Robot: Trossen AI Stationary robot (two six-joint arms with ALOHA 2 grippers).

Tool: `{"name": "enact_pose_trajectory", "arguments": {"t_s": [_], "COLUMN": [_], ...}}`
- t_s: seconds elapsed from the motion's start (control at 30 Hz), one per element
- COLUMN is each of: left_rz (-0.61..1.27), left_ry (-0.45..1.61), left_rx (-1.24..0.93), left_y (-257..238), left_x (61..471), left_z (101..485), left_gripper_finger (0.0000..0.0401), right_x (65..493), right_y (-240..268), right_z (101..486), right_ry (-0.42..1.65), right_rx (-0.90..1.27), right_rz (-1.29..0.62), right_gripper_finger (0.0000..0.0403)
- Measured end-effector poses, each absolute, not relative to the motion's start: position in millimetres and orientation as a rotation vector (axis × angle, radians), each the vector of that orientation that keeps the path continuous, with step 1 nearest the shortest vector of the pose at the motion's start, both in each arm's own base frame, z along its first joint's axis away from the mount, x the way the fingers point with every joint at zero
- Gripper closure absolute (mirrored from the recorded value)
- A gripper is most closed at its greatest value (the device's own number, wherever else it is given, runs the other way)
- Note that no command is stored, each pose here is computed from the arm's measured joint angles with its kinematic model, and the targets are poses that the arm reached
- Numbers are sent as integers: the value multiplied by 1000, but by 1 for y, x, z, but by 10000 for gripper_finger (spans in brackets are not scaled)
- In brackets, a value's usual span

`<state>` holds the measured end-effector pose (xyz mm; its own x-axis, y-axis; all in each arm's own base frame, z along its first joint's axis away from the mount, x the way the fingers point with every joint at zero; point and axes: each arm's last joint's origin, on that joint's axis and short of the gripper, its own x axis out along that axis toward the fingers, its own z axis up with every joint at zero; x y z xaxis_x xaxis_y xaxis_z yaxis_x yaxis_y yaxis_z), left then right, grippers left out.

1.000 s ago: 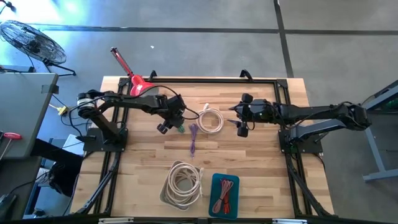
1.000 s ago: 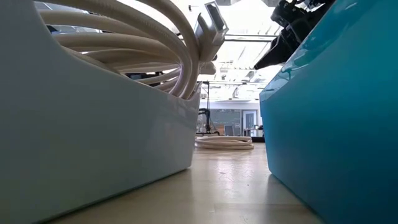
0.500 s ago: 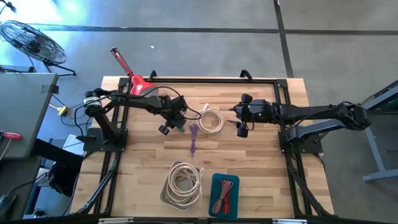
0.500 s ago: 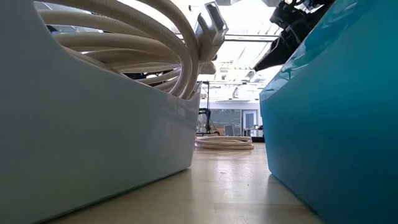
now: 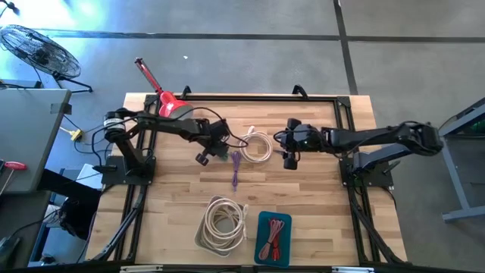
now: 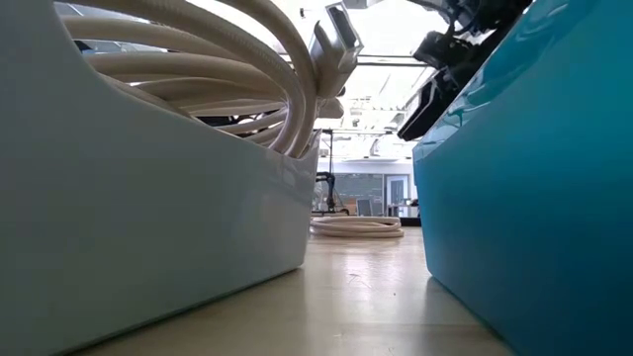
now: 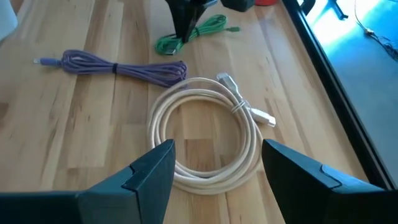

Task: Pick & Place USB Port
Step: Put the green USB cable into the blue bin

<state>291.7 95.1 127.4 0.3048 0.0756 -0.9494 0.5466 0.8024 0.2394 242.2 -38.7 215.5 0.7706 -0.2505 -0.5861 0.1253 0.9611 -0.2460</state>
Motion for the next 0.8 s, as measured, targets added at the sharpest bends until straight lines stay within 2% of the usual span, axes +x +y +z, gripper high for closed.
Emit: {"name": "enact_pose_trajectory", "arguments": {"t_s": [0.23,0.6,0.8], "left_rz": [-251,-53,93], "left_ry": [1300,1451,1372], "left_rx": [643,950,1072], "left_y": [83,39,9], "left_x": [310,329,341], "left_z": [147,180,198], "left_gripper_finger": [398,401,401], "right_x": [247,252,253], "right_y": [-39,-32,-30], "right_z": [215,220,224], "right_ry": [633,530,487], "right_rx": [-194,-131,-121], "right_rz": [-184,48,101], "right_gripper_finger": [171,171,171]}}
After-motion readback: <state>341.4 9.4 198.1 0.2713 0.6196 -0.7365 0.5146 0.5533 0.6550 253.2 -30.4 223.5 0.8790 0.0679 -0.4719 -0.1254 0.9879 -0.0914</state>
